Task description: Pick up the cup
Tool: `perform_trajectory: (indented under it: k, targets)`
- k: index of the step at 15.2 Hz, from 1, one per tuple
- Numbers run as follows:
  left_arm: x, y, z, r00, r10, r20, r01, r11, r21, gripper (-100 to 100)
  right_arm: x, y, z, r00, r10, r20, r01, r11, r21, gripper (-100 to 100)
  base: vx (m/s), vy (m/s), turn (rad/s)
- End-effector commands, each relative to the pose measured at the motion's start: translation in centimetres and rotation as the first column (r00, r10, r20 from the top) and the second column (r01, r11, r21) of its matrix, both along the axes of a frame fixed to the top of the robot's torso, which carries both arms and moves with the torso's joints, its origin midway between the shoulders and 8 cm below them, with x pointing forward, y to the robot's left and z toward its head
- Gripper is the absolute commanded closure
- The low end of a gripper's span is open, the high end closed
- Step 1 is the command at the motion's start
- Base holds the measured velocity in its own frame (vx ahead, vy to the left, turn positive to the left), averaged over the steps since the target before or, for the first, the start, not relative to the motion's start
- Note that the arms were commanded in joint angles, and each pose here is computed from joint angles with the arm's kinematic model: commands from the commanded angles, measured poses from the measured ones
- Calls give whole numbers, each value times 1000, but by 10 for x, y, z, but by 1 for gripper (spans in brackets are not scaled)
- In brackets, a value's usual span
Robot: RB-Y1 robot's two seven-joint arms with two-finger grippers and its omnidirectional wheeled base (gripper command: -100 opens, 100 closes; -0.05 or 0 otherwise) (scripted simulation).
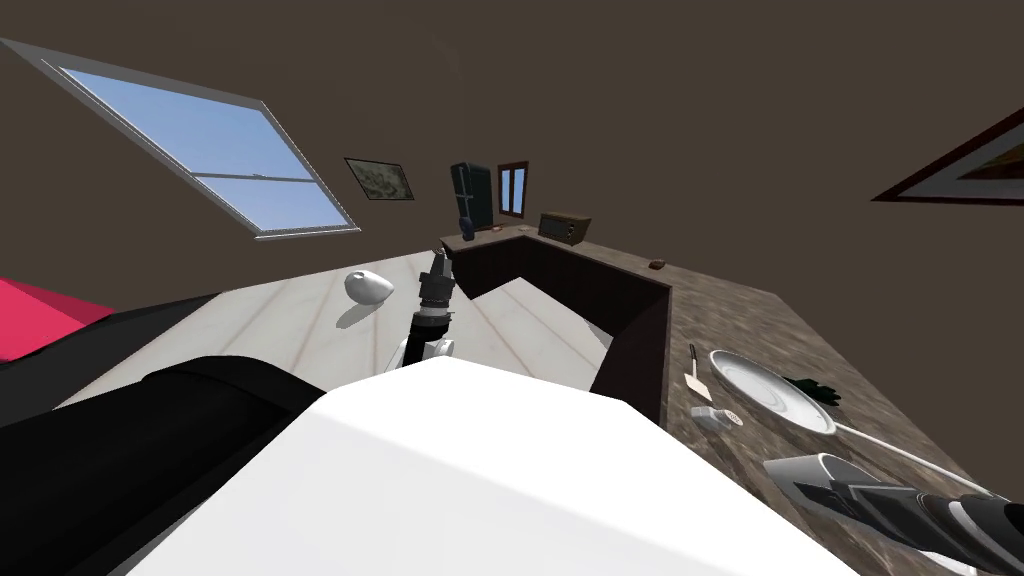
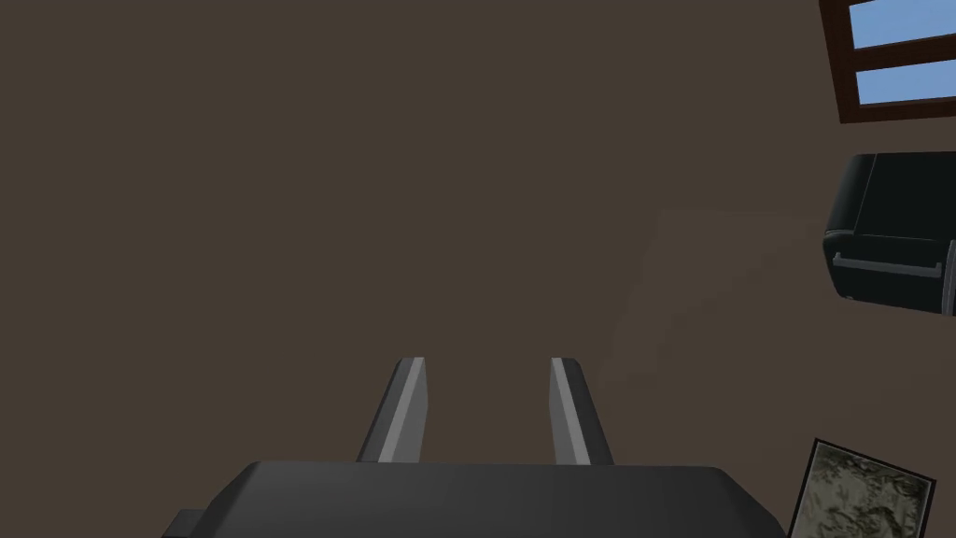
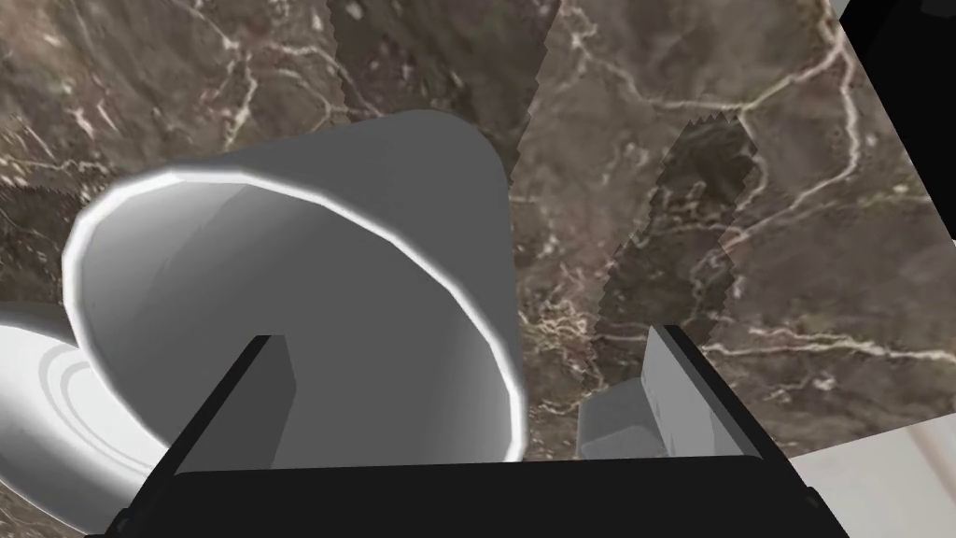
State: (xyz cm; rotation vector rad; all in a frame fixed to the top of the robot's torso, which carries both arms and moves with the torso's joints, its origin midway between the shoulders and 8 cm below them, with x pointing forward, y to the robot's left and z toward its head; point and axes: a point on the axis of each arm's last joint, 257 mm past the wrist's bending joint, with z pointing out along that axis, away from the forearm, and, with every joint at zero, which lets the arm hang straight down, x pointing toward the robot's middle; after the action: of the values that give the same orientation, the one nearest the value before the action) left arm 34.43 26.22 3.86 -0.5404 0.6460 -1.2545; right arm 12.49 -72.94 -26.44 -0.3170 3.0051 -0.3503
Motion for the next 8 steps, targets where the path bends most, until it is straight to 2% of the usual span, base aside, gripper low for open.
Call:
perform_trajectory:
  k: [1, 2, 6, 8]
  targets:
    - [0, 0, 0, 1000, 0, 0, 0, 1000, 0, 0, 0, 0, 0, 1000, 0, 0, 0, 1000, 0, -100, 21, -11, 27]
    - [0, 0, 0, 1000, 0, 0, 0, 1000, 0, 0, -2, -1, -1, 1000, 0, 0, 0, 1000, -2, 100, 8, -5, 1]
    - [0, 0, 0, 1000, 0, 0, 0, 1000, 0, 0, -4, 1, -2, 1000, -1, -6, 1, 1000, 5, 100, 0, 0, 0]
    - [0, 0, 0, 1000, 0, 0, 0, 1000, 0, 0, 19, 3, 11, 1000, 23, 1, -23, 1000, -3, 100, -29, 15, -138]
